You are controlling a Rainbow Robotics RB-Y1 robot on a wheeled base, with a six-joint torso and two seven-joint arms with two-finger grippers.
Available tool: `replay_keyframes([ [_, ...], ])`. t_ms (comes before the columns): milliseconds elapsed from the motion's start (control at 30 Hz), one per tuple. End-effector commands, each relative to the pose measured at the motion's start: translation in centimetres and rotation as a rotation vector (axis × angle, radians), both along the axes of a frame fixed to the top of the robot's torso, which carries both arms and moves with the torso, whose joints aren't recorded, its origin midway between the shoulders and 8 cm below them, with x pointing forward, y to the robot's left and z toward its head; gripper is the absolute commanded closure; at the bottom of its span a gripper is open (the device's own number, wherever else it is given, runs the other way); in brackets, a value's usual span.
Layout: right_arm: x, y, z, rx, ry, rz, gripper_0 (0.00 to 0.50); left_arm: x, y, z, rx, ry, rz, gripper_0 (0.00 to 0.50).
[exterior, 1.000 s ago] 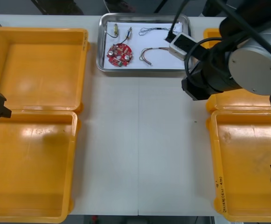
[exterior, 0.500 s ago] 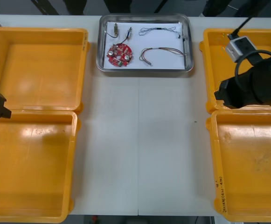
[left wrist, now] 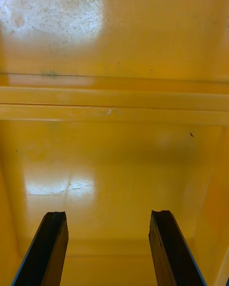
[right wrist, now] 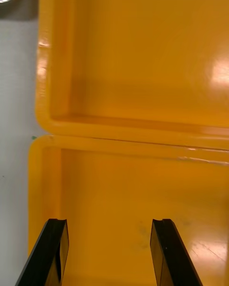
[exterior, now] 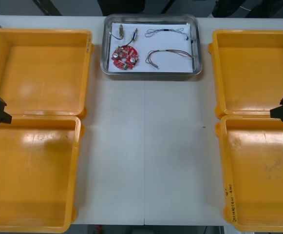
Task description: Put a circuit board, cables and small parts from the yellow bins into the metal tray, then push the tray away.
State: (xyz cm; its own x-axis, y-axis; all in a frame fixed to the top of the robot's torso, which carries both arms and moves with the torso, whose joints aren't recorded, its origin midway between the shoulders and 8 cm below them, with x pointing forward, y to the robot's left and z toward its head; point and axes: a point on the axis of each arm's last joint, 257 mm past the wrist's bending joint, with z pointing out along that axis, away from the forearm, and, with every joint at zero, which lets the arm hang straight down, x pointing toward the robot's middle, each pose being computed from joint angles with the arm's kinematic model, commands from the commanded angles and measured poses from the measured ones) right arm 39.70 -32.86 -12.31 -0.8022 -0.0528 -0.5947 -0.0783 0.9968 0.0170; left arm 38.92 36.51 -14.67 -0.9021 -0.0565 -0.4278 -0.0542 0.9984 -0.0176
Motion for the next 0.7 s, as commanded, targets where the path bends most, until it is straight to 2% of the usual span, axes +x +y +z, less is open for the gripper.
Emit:
replay_keyframes([
  [33, -1.6, -3.8, 0.7, -0.034, -0.003, -0.095, 0.0, -0.3, 1.2, 1.2, 0.056, -0.021, -0.039, 0.0],
  [333, -2.4, -7.0, -0.5, 0.011, 0.045, -0.181, 0.0, -0.3, 1.2, 1.2, 0.056, -0.021, -0.039, 0.0],
  [567, -2.4, -7.6, -1.1, 0.032, 0.067, -0.205, 0.0, -0.3, 1.2, 1.2, 0.056, -0.021, -0.039, 0.0],
  [700, -2.5, -7.8, -2.0, 0.045, 0.098, -0.213, 0.0, -0.3, 1.2, 1.2, 0.056, -0.021, -0.039, 0.0],
])
